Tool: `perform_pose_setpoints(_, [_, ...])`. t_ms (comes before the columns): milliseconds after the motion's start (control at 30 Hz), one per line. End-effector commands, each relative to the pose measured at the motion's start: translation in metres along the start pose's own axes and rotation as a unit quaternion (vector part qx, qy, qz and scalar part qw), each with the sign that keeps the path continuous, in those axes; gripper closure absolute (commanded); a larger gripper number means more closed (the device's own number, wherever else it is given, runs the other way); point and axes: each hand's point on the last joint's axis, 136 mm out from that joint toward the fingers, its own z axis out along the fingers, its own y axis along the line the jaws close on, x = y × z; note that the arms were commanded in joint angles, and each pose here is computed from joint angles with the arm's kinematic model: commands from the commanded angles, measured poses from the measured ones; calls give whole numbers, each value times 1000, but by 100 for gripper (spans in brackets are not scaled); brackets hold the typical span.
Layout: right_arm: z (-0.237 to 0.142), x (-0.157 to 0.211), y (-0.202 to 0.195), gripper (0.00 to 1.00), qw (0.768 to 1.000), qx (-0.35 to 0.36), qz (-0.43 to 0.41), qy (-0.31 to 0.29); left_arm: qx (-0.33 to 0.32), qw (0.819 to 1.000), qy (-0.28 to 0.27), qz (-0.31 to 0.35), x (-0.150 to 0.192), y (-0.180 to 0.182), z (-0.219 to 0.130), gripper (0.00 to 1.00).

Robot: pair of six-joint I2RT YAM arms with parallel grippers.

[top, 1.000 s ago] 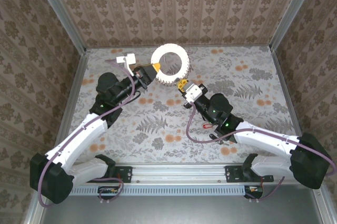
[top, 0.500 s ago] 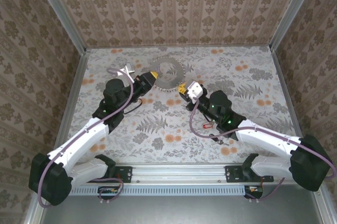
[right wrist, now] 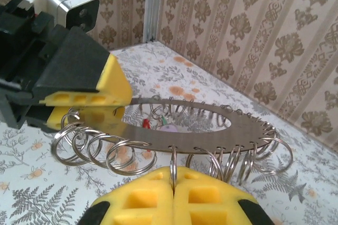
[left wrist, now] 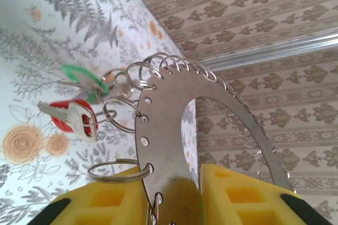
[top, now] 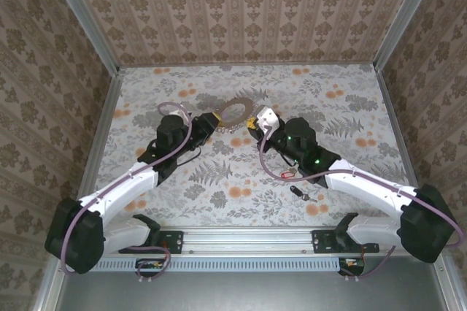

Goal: Put the keys on the keyring

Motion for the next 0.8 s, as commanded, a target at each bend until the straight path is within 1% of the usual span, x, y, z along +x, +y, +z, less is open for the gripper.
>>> perform_pose_setpoints(0, [6, -16, -7, 100, 1000, 9, 12, -6, 1, 1000, 22, -3, 12, 4, 2, 70])
perform_pose_setpoints(67, [10, -10, -8, 100, 1000, 9, 15, 14, 0, 1000, 30, 0, 17, 6, 3, 71])
perform_pose_setpoints(133, [14, -3, -7, 100, 999, 7, 16, 33, 0, 999, 38, 7, 20, 6, 4, 70])
perform_pose_setpoints(200, [19, 4, -4, 100, 998, -8, 19, 57, -14, 999, 51, 12, 25, 13, 3, 58])
perform_pose_setpoints(233, [20, 10, -2, 100, 997, -19, 24, 74, -24, 998, 58, 13, 29, 18, 1, 49])
perform_pose_setpoints(267, [22, 17, 2, 100, 995, -36, 27, 91, -33, 997, 62, 12, 31, 24, 0, 46])
perform_pose_setpoints(300, [23, 23, 4, 100, 993, -47, 25, 105, -39, 997, 65, 13, 33, 29, -1, 46])
perform_pose_setpoints(367, [22, 39, 10, 100, 989, -70, 18, 129, -60, 996, 69, 13, 38, 45, -5, 41])
perform_pose_setpoints(433, [22, 47, 9, 100, 989, -72, 20, 128, -75, 995, 69, 8, 43, 58, -9, 38])
perform_pose_setpoints(467, [22, 51, 11, 100, 988, -83, 20, 128, -83, 994, 71, 3, 46, 65, -12, 35])
perform_pose_setpoints(600, [20, 62, 25, 100, 983, -129, 4, 128, -95, 992, 88, 0, 58, 81, -21, 26])
perform_pose_setpoints(700, [17, 60, 35, 100, 980, -164, 2, 110, -103, 990, 92, 22, 62, 86, -32, 23])
perform_pose_setpoints(767, [13, 63, 44, 100, 975, -194, -7, 106, -89, 990, 84, 65, 58, 76, -41, 24])
